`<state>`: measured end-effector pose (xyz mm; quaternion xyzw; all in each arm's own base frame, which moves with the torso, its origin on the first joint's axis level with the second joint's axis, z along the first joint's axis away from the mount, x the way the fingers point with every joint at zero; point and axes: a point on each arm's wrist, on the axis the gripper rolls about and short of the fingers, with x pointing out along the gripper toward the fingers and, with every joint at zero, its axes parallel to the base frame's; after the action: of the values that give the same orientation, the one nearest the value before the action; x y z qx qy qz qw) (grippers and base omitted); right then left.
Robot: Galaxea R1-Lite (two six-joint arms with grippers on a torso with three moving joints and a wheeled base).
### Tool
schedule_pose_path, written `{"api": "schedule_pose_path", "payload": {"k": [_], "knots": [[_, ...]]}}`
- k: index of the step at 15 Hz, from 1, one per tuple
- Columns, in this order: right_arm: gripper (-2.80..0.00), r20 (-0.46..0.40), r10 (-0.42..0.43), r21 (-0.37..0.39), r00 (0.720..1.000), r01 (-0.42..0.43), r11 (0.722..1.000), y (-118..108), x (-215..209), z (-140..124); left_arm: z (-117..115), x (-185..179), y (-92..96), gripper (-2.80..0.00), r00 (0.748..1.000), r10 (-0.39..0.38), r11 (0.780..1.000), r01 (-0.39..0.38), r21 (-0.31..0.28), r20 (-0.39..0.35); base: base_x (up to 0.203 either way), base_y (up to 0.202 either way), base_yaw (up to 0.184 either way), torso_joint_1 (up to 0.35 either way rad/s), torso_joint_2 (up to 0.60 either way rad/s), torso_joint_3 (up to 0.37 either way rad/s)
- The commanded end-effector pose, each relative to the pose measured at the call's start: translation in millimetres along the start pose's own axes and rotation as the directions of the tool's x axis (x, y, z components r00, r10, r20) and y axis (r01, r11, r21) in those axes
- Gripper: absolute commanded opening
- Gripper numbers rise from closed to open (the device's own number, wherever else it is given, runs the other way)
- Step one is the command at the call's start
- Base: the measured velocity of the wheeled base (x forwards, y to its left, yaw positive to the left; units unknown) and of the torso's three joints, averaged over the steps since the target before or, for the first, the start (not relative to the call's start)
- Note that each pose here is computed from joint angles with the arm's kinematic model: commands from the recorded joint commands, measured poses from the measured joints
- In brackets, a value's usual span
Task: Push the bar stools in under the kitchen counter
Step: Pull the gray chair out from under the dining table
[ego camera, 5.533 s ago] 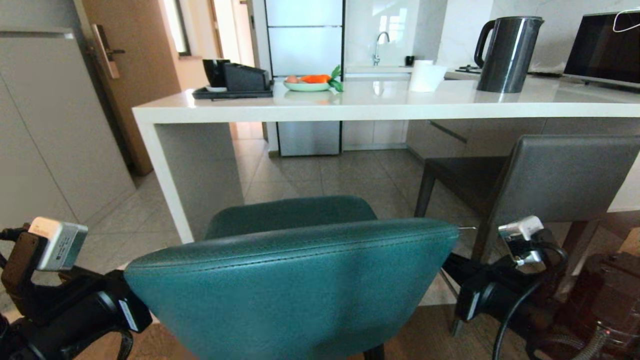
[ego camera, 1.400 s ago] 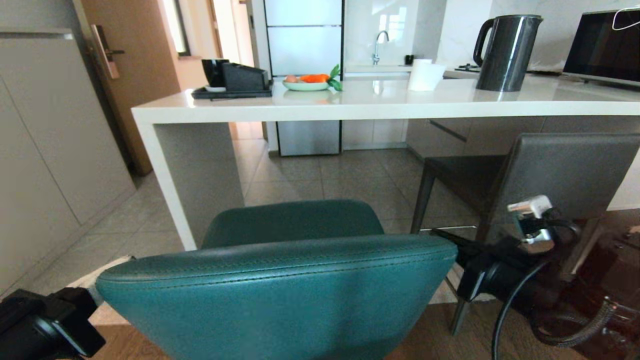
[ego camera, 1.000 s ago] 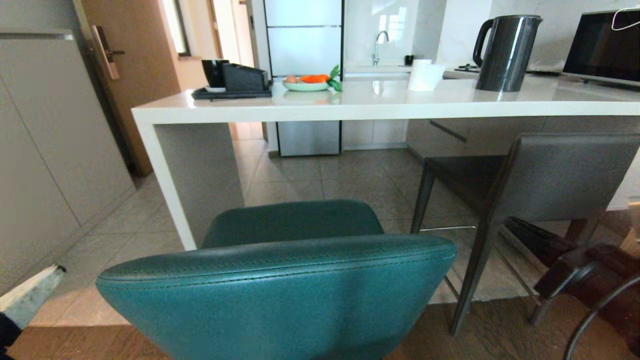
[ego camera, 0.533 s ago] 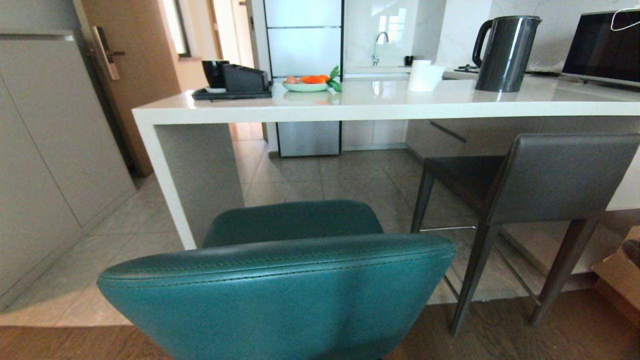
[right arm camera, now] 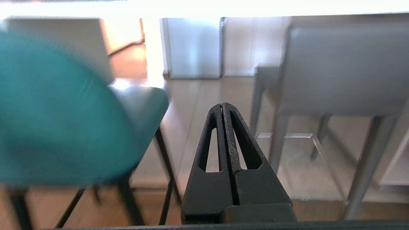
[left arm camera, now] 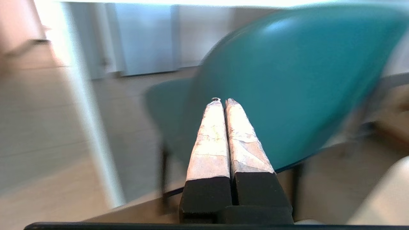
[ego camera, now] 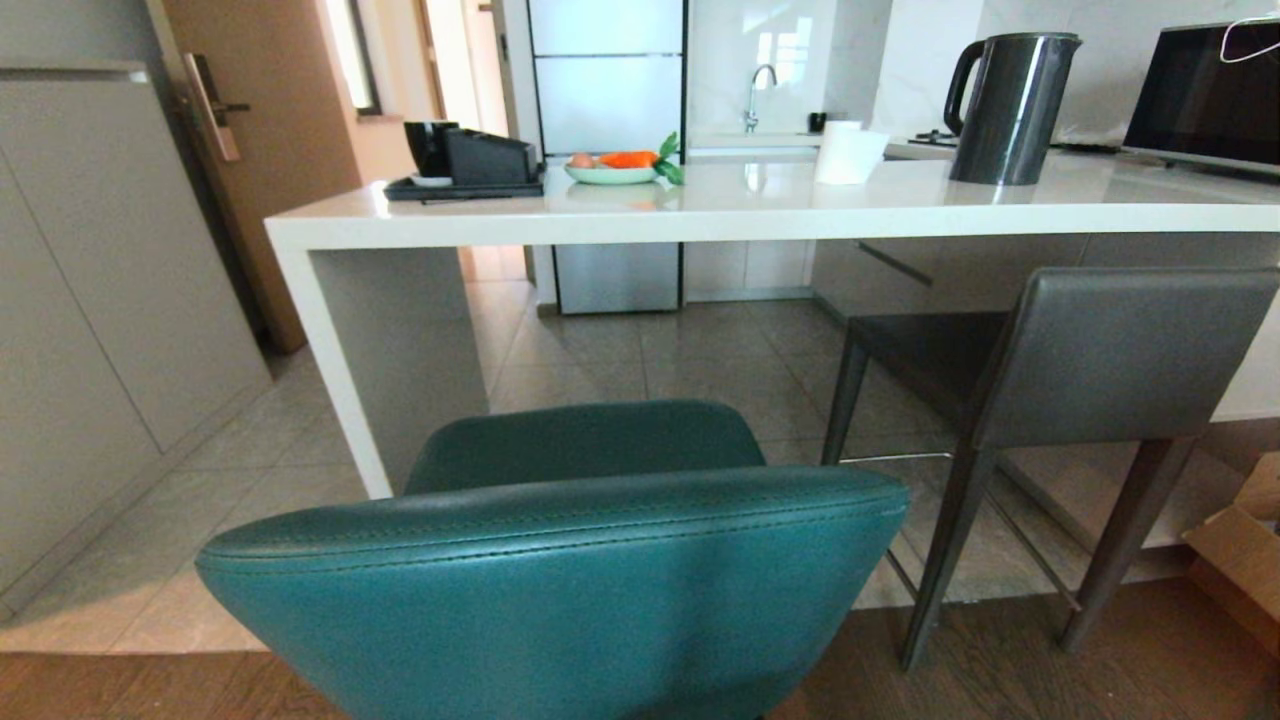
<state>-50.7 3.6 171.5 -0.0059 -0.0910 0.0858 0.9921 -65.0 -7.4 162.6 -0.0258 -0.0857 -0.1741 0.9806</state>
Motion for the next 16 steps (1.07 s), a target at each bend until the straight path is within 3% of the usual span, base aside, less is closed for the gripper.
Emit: {"api": "schedule_pose_path", "payload": {"k": [1, 3, 4, 6, 8, 9, 10, 13, 14, 16], "knots": [[-2.80, 0.015, 0.016, -0.005, 1.000, -0.016, 1.000, 3, -15, -16, -8, -3, 0.3, -2.80, 0.999, 0.051, 0.998, -0.051, 0.045, 0.002, 0.000, 0.000, 0.000, 0.000, 0.00, 0.000], [-2.80, -0.045, 0.019, -0.010, 0.999, -0.020, 1.000, 2, -9, -32, -24, 3, 4.4, -2.80, 0.996, 0.071, 0.996, -0.068, 0.060, -0.058, 0.000, 0.000, 0.000, 0.000, 0.00, 0.000], [-2.80, -0.079, 0.018, -0.012, 0.997, -0.019, 1.000, 2, -6, -42, -34, 6, 7.4, -2.80, 0.988, 0.122, 0.991, -0.117, 0.065, -0.092, 0.000, 0.000, 0.000, 0.000, 0.00, 0.000], [-2.80, -0.117, 0.020, -0.037, 0.993, -0.024, 0.999, 1, -1, -58, -55, 11, 12.6, -2.80, 0.971, 0.187, 0.978, -0.169, 0.124, -0.150, 0.000, 0.000, 0.000, 0.000, 0.00, 0.000], [-2.80, -0.113, 0.017, -0.066, 0.993, -0.024, 0.998, -1, 6, -75, -77, 19, 17.5, -2.80, 0.966, 0.206, 0.970, -0.180, 0.162, -0.159, 0.000, 0.000, 0.000, 0.000, 0.00, 0.000], [-2.80, -0.114, 0.005, -0.072, 0.994, -0.013, 0.997, -1, 9, -85, -81, 22, 19.4, -2.80, 0.968, 0.223, 0.964, -0.202, 0.171, -0.112, 0.000, 0.000, 0.000, 0.000, 0.00, 0.000], [-2.80, -0.081, -0.042, -0.082, 0.996, 0.036, 0.996, -3, 11, -88, -80, 22, 20.2, -2.80, 0.967, 0.242, 0.959, -0.227, 0.169, -0.079, 0.000, 0.000, 0.000, 0.000, 0.00, 0.000], [-2.80, -0.127, -0.120, -0.021, 0.985, 0.119, 0.993, -5, 10, -94, -86, 21, 21.8, -2.80, 0.938, 0.311, 0.950, -0.309, 0.041, -0.150, 0.000, 0.000, 0.000, 0.000, 0.00, 0.000], [-2.80, -0.128, -0.124, -0.022, 0.984, 0.122, 0.992, -5, 10, -94, -86, 19, 21.9, -2.80, 0.921, 0.343, 0.939, -0.341, 0.044, -0.184, 0.000, 0.000, 0.000, 0.000, 0.00, 0.000], [-2.80, -0.157, -0.147, -0.111, 0.976, 0.131, 0.985, -5, 10, -98, -91, 19, 22.6, -2.80, 0.913, 0.351, 0.930, -0.316, 0.187, -0.205, 0.000, 0.000, 0.000, 0.000, 0.00, 0.000]]}}
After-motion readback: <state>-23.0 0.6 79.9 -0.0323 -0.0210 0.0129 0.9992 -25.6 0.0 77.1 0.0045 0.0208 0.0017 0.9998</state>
